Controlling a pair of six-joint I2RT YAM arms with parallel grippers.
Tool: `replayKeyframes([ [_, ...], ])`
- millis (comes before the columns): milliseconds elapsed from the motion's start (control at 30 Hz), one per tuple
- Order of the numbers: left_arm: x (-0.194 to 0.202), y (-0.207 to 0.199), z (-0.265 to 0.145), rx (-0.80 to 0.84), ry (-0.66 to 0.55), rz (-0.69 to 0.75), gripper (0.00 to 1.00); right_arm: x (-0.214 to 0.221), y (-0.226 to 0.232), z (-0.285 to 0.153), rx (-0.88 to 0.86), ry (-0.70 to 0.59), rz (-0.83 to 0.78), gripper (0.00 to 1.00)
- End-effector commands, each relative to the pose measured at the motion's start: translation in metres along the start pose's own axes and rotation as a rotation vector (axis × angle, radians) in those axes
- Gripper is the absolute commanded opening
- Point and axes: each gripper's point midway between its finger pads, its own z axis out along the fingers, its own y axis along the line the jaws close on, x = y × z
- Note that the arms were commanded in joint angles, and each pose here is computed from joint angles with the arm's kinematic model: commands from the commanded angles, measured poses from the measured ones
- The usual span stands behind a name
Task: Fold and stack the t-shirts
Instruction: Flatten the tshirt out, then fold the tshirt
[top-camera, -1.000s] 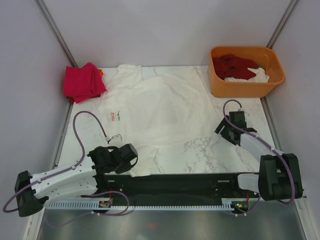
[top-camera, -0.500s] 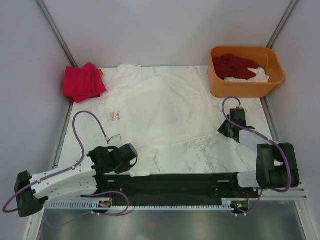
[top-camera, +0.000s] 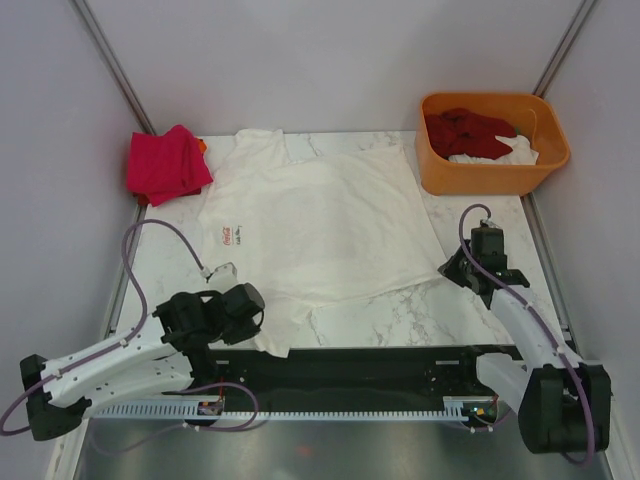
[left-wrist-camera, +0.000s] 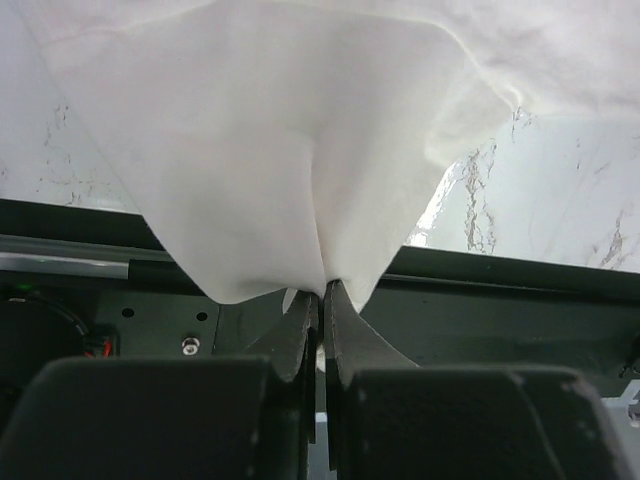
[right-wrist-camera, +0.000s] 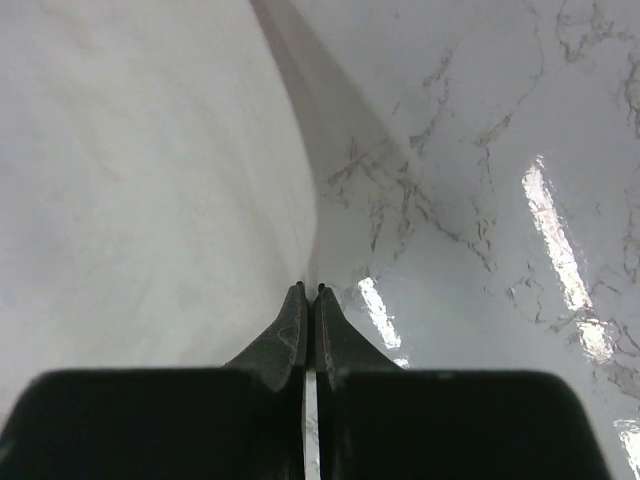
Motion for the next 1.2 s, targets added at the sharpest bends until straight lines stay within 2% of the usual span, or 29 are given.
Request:
replayKeyframes([
  [0, -0.01, 0.009, -0.019, -0.005, -0.026, 0.005, 0.02, 0.007, 0.005, -0.026, -0.032, 0.027, -0.004, 0.0],
  [233, -0.019, 0.014, -0.042, 0.037, -0.045, -0.014, 0.02, 0.012, 0.028, -0.067, -0.165, 0.018, 0.075, 0.0],
  [400, -0.038, 0.004, -0.065, 0.068, -0.09, -0.008, 0.02, -0.012, 0.041, -0.087, -0.194, -0.048, 0.048, 0.0],
  [633, -0.066, -0.015, -0.077, 0.031, -0.181, 0.069, 0.02, -0.048, 0.056, -0.087, -0.177, -0.1, 0.001, 0.0],
  [733, -0.088, -0.027, -0.083, -0.004, -0.239, 0.11, 0.02, -0.069, 0.069, -0.086, -0.186, -0.132, -0.006, 0.0],
  [767, -0.103, -0.038, -0.087, 0.019, -0.274, 0.082, 0.02, -0.072, 0.07, -0.084, -0.184, -0.13, -0.009, 0.0],
  [800, -0.108, -0.043, -0.083, 0.012, -0.258, 0.155, 0.02, -0.077, 0.074, -0.082, -0.192, -0.14, -0.013, 0.0],
  [900, -0.141, -0.064, -0.072, 0.078, -0.244, 0.19, 0.02, -0.087, 0.077, -0.073, -0.177, -0.141, -0.02, 0.0],
  [1000, -0.176, -0.067, -0.06, 0.088, -0.25, 0.194, 0.04, -0.097, 0.082, -0.063, -0.168, -0.143, -0.029, 0.0],
  [1167, -0.215, -0.078, -0.017, 0.038, -0.176, 0.198, 0.02, -0.11, 0.092, -0.041, -0.163, -0.119, -0.028, 0.0],
])
